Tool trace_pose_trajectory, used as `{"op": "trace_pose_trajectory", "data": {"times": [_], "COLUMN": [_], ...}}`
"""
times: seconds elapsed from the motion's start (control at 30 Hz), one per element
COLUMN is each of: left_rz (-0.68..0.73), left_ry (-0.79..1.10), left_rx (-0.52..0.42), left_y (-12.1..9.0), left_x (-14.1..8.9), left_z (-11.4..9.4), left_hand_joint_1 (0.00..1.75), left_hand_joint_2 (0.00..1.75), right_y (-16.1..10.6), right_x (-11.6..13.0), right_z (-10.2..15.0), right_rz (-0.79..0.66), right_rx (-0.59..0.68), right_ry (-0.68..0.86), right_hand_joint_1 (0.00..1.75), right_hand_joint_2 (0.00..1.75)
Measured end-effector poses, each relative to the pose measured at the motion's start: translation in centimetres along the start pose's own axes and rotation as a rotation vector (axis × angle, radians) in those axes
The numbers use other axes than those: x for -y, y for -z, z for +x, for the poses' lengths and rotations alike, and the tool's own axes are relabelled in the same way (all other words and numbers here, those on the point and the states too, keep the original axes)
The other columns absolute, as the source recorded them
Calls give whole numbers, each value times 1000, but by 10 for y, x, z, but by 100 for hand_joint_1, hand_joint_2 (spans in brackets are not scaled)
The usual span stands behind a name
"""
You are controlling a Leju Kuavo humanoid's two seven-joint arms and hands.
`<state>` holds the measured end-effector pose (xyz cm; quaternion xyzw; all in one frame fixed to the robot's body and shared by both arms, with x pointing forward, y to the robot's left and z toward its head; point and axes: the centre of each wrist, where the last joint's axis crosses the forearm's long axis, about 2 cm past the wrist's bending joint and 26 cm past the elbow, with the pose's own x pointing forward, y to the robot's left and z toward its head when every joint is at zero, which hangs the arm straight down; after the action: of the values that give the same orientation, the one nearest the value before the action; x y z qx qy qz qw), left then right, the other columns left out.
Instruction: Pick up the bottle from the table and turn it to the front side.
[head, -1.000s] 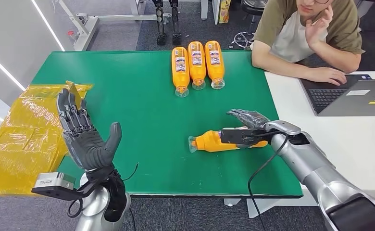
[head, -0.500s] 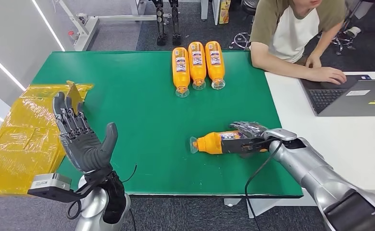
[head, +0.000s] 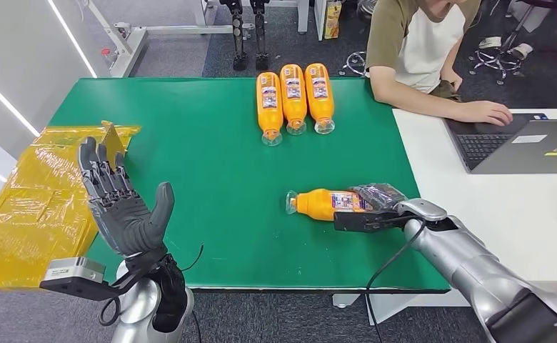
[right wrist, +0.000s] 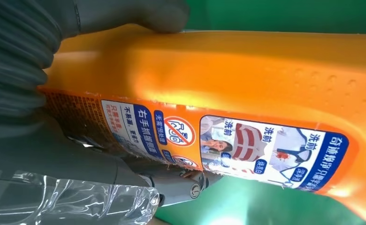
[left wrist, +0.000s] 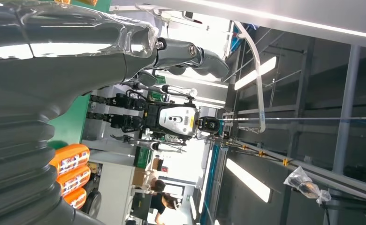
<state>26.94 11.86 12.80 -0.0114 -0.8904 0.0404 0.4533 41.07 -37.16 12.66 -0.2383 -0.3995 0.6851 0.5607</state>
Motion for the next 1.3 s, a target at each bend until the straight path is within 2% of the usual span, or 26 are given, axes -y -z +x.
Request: {"op": "trace_pose_trajectory", "data": {"times": [0.13, 0.23, 0.37, 0.47, 0.57, 0.73, 0.97, 1.1, 1.3], "left_rz": [0, 5, 9, -26, -97, -195, -333, -410, -458], "left_ry": [1, -2, -30, -74, -125, -117, -120, -149, -174], "left_rx": [0, -2, -24, -79, -157, -242, -314, -324, -343], "left_y": [0, 0, -2, -9, -18, -30, -42, -46, -50], "left_x": [0, 0, 2, 5, 10, 17, 30, 36, 38], "left_z": [0, 0, -2, -11, -23, -38, -48, -48, -50], "left_hand_joint_1": [0, 0, 0, 0, 0, 0, 0, 0, 0], "left_hand_joint_2": [175, 175, 175, 175, 175, 175, 175, 175, 175], "right_y": [1, 4, 13, 17, 19, 21, 25, 30, 35], "right_x": [-5, -17, -43, -55, -55, -52, -43, -34, -35], "right_z": [3, 16, 51, 83, 113, 151, 189, 203, 217], "right_rz": [-66, -218, -470, -625, -757, -878, -887, -798, -654], "right_rx": [20, 81, 194, 308, 411, 529, 639, 701, 757], "right_ry": [22, 70, 197, 293, 369, 435, 494, 500, 469], "right_hand_joint_1": [175, 175, 175, 175, 175, 175, 175, 175, 175], "right_hand_joint_2": [175, 175, 175, 175, 175, 175, 175, 175, 175]}}
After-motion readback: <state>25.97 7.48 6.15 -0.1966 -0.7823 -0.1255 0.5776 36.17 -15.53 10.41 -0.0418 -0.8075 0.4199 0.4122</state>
